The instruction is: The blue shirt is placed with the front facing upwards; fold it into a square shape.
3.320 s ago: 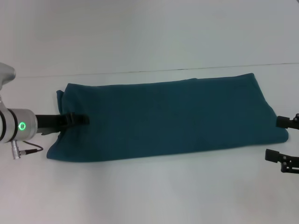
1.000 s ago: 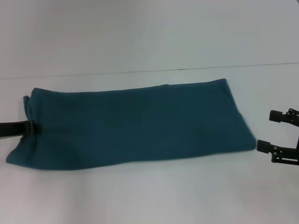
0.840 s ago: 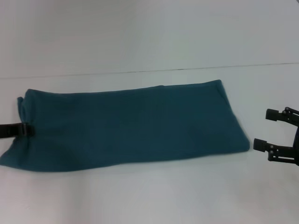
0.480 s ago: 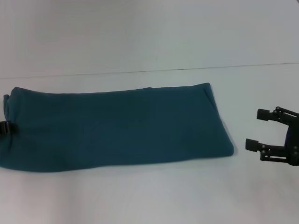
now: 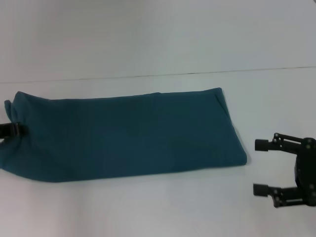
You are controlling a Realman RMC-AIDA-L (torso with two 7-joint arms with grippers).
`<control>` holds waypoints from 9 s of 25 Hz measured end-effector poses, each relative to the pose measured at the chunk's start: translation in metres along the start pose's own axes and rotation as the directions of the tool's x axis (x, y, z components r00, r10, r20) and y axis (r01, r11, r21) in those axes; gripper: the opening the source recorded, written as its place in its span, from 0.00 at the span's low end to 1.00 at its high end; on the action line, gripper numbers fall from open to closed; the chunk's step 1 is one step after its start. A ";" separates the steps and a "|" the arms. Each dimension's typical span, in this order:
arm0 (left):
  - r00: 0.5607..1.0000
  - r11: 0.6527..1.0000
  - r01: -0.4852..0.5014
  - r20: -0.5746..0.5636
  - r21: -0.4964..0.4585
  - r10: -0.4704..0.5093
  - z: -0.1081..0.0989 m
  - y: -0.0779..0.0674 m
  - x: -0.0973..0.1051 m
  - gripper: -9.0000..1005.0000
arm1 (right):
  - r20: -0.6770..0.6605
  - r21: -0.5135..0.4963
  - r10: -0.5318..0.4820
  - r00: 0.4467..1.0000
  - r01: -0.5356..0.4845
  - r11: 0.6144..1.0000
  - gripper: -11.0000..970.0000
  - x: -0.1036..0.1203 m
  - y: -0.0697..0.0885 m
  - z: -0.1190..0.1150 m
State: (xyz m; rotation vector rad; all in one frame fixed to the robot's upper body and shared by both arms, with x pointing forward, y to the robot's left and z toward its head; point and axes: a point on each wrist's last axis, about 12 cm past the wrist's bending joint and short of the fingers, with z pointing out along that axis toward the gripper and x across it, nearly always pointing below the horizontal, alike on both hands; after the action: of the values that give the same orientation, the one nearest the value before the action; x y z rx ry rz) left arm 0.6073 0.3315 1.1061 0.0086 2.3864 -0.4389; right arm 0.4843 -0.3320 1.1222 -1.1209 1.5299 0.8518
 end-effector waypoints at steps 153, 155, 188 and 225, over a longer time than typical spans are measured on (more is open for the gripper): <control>0.995 0.917 0.089 -0.079 0.389 -0.064 0.083 -0.167 -0.017 0.83 | -0.130 0.440 0.292 0.947 -0.209 0.873 0.97 0.011 -0.057 -0.028; 0.991 0.912 0.111 -0.108 0.395 -0.073 0.077 -0.158 -0.020 0.83 | -0.133 0.448 0.289 0.948 -0.203 0.871 0.97 0.011 -0.058 -0.029; 0.946 0.934 0.196 -0.310 0.299 -0.099 0.076 -0.145 -0.010 0.78 | -0.155 0.198 0.042 0.987 -0.011 0.980 0.97 0.007 -0.020 -0.019; 0.953 0.943 0.207 -0.271 0.262 -0.134 0.095 -0.163 0.011 0.72 | -0.153 0.201 0.041 0.987 -0.010 0.980 0.97 0.007 -0.021 -0.018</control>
State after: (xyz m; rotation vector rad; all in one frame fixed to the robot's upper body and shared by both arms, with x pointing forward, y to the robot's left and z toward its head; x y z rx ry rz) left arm 0.6397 0.1463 1.0828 -0.0141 2.5573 -0.9152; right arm 0.4985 -0.3567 1.1198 -1.0419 1.7221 0.6222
